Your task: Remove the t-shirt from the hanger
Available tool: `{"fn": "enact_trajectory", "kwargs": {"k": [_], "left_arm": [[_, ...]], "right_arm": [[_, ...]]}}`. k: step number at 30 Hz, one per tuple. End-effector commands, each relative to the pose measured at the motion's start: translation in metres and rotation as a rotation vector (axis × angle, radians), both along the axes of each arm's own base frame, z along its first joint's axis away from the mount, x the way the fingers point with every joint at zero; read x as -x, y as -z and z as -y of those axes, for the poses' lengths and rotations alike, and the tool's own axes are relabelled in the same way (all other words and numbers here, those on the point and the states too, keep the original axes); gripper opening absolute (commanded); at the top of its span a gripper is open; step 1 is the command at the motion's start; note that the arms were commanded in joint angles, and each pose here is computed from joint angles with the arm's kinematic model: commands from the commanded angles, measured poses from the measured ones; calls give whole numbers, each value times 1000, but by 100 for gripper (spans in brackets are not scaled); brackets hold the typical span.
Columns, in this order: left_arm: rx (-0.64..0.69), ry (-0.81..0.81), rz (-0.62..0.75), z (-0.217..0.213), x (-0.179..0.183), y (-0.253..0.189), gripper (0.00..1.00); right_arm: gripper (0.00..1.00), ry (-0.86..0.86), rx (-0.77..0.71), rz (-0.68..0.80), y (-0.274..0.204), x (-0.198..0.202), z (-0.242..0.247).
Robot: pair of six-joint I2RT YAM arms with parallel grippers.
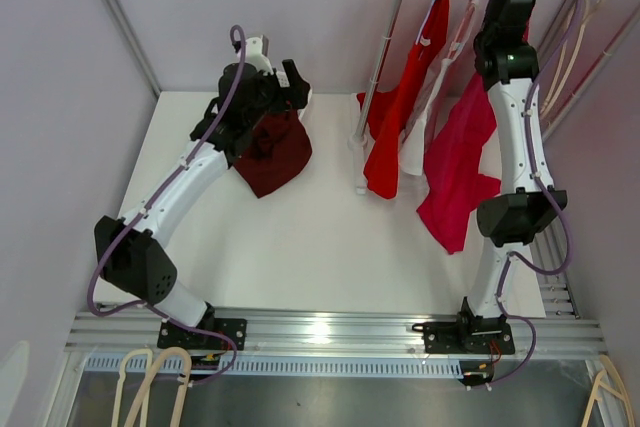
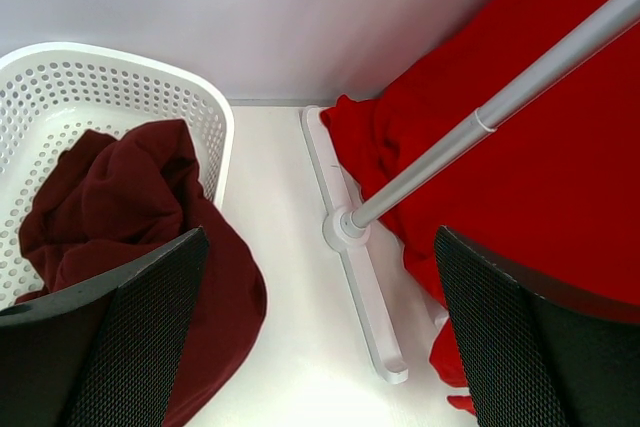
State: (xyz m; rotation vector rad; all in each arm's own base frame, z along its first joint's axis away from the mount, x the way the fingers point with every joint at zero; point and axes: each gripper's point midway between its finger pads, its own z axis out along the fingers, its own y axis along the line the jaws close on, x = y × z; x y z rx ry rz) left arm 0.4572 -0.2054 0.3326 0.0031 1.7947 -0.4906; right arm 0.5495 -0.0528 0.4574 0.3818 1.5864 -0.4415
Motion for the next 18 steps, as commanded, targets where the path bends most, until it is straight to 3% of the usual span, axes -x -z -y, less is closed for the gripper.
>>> {"fn": "enact_trajectory", "kwargs": {"k": [1, 10, 18], "left_arm": [[5, -8, 109, 1, 6, -43, 100], [0, 22, 159, 9, 46, -72, 100], [-52, 99, 232, 35, 108, -89, 99]], "right_arm": [[0, -86, 47, 211, -88, 33, -18], [0, -146, 35, 259, -117, 94, -38], [0, -57, -87, 216, -89, 147, -31]]}}
